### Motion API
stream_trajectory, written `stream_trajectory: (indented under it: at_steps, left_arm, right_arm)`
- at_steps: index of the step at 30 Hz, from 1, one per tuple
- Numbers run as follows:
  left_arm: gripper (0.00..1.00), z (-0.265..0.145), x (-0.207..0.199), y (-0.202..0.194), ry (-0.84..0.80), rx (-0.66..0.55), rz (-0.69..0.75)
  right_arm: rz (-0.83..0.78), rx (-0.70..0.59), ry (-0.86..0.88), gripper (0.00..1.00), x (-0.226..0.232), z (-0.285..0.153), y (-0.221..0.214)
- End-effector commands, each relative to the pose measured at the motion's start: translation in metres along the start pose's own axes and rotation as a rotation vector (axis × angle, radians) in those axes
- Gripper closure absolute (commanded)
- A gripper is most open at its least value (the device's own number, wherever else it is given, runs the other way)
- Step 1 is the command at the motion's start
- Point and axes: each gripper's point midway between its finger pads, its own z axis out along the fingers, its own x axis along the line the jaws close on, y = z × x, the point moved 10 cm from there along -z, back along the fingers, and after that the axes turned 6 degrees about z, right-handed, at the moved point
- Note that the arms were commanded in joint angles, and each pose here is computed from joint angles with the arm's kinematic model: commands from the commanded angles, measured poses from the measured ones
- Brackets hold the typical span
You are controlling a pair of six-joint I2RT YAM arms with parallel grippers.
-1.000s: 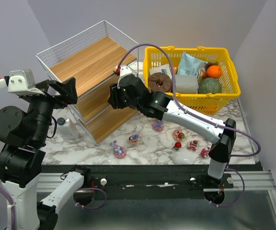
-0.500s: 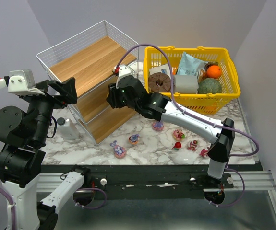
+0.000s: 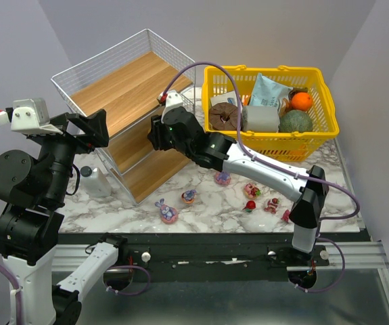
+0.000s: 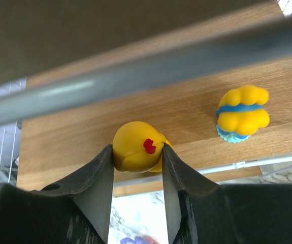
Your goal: Place and organize the plastic toys onto the shelf
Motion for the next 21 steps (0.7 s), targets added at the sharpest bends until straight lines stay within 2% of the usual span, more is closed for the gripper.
stream_trajectory:
  at_steps: [1, 13, 21]
  left_arm:
    - [0.01, -0.0033, 0.0026, -0.0034, 0.017, 0.017, 0.016]
    - [0.01, -0.0019, 0.0029, -0.0041, 0.022, 0.019, 0.020]
    - [0.01, -0.0021, 0.0031, -0.0036, 0.023, 0.018, 0.023]
  right_arm:
    - [0.009, 0.035, -0.091, 0.68, -0.0064, 0.0168, -0.0220]
    - [0.016, 0.057, -0.063, 0.59, 0.0016, 0.0194, -0.0288]
    - [0.019, 0.048, -0.090, 0.50, 0.0010, 0.0185, -0.0265]
